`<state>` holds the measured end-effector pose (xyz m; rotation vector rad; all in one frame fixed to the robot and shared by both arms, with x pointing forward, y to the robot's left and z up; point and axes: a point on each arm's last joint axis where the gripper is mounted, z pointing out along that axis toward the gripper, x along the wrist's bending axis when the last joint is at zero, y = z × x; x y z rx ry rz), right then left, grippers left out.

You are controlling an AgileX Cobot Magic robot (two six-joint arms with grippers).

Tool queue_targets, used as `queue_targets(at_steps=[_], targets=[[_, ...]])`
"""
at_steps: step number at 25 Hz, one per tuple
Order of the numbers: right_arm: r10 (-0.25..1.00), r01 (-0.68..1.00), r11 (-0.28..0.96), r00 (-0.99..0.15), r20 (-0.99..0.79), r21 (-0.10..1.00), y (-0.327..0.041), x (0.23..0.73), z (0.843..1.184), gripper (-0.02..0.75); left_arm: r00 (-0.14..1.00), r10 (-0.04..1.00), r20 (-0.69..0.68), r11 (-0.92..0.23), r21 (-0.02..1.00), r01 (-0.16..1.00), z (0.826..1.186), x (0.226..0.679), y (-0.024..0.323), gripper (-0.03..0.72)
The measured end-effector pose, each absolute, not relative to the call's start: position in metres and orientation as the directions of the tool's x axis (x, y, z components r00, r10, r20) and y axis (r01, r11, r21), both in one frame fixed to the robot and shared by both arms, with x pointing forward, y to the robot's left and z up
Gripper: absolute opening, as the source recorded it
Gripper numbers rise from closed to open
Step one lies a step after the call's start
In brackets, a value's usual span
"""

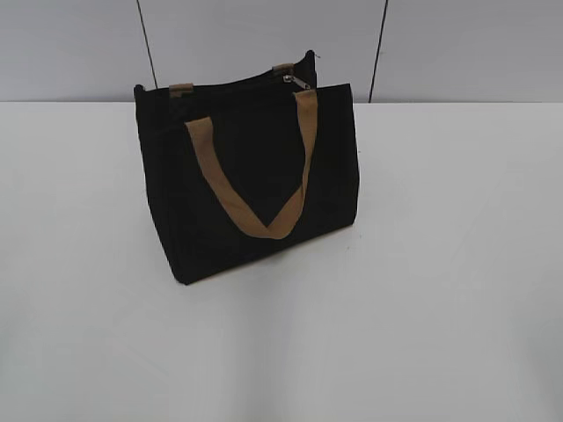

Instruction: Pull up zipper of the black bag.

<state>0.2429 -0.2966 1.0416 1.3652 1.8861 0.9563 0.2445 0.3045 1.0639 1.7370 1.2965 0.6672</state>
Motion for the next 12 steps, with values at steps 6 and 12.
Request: queue_targets(at_steps=[6, 12], targets=[[0.953, 0.51, 0.22, -0.294, -0.072, 0.832, -0.2957, 0.2428, 1.0414, 0.503, 0.322, 0.944, -0.067, -0.106, 0.863, 0.493, 1.0639, 0.2445, 0.3045, 0.468], [0.933, 0.491, 0.258, -0.352, -0.081, 0.832, -0.2916, 0.2417, 1.0416, 0.503, 0.323, 0.944, -0.065, -0.109, 0.864, 0.492, 1.0639, 0.2445, 0.3045, 0.468]])
